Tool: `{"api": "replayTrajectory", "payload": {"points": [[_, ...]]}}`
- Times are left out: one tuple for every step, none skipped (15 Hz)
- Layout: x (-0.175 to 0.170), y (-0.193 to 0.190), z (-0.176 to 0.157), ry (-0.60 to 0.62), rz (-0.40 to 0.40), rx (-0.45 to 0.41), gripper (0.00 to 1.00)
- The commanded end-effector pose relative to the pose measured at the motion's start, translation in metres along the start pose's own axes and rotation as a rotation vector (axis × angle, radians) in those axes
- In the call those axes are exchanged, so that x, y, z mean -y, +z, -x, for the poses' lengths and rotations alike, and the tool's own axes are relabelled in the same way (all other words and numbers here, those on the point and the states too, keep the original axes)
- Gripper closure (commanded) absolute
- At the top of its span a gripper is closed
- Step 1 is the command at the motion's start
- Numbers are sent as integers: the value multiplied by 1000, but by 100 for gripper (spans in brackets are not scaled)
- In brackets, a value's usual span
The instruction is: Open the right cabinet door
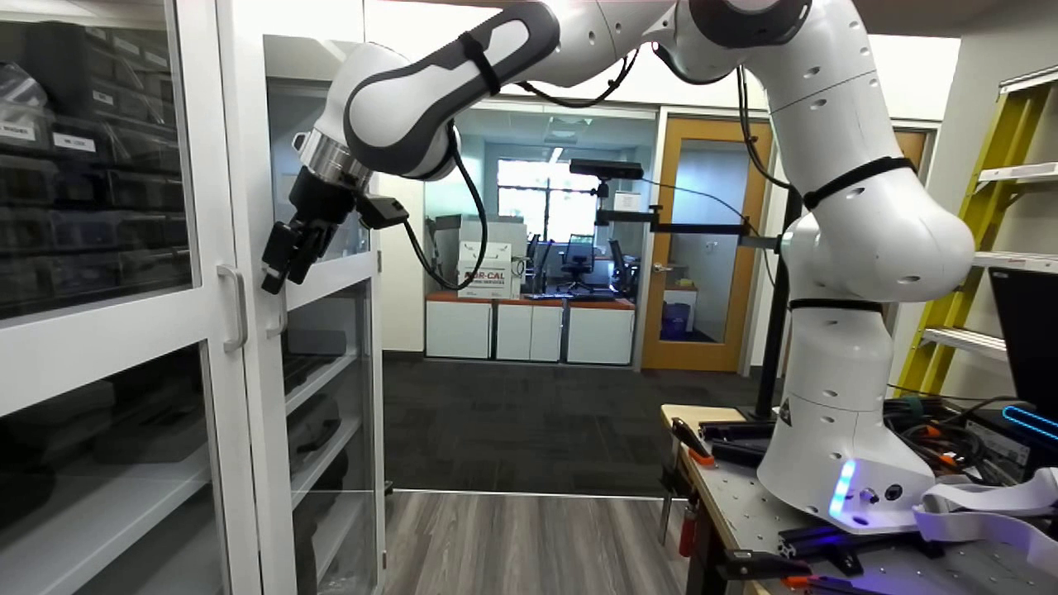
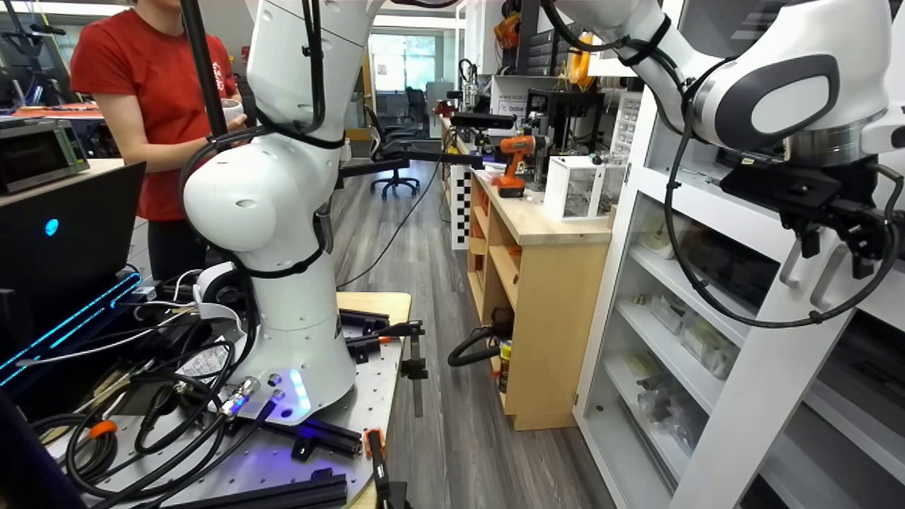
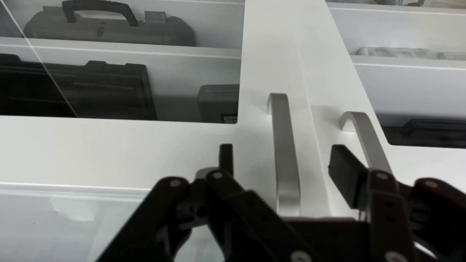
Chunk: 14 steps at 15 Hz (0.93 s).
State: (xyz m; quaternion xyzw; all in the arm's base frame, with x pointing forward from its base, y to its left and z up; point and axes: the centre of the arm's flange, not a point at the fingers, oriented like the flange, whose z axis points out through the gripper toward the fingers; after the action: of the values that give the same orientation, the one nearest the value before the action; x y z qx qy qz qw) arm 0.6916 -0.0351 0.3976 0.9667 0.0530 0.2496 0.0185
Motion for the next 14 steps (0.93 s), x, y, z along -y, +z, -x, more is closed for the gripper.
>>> {"api": "replayTrajectory", "payload": {"points": [[-8,0,-7,-2,-15,-26,59],[-8,-1,-7,-4,-16,-28,67],[-8,-2,-7,-5,-18,-30,73],[-9,-3,-7,-4,-17,-33,80],[-9,-4,-7,-5,-16,-35,86],[-10,-4,-7,-8,-18,-37,92],[-10,-5,-7,-11,-20,-38,96],[-9,-5,-7,-14,-26,-40,98],[-10,-5,-6,-5,-31,-40,96],[-10,-6,-5,-5,-36,-38,95],[-11,-7,-4,-6,-37,-33,95],[-12,-8,-2,-12,-37,-28,95],[-13,-9,0,-18,-36,-24,95],[-14,-9,2,-24,-33,-21,95]]}}
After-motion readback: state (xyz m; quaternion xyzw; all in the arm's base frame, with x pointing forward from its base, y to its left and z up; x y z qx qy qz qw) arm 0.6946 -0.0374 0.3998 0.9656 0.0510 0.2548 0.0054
